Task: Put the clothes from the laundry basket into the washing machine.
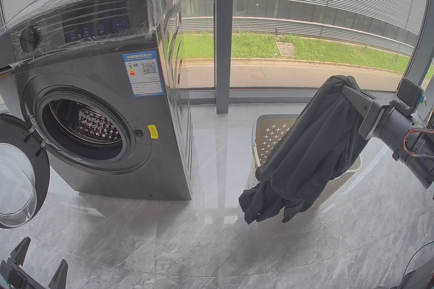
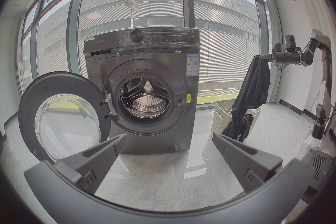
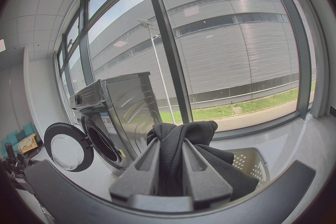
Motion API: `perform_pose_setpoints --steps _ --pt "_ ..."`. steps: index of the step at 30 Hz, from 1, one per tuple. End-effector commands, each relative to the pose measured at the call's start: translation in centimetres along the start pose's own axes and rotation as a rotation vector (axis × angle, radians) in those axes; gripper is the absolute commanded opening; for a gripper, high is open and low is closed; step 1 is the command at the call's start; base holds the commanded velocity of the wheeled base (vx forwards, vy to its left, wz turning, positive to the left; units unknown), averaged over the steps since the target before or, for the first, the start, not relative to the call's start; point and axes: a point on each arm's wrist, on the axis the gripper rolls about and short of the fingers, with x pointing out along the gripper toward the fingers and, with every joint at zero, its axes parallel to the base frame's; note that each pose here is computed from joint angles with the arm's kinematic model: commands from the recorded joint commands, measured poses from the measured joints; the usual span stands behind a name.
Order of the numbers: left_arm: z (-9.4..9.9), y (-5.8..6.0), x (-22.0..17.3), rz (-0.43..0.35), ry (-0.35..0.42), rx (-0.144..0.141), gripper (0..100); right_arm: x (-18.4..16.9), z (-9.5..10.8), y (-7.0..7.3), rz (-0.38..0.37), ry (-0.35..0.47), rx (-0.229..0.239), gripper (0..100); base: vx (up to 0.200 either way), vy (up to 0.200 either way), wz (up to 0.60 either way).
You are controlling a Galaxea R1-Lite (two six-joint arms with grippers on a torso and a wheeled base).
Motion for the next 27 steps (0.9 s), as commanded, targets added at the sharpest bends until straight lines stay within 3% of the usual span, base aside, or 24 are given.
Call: perform_pose_setpoints --steps 1,27 --pt "-0.53 -0.03 0.02 -0.001 0.0 0.0 100 0.03 -0.13 0.03 0.002 0.005 0.0 0 0.0 0.2 0.0" --pt "-0.53 -0.03 0.02 -0.001 0.0 0.0 100 -0.07 -0.71 0.11 0.007 0.027 -0.002 0 0.0 0.192 0.0"
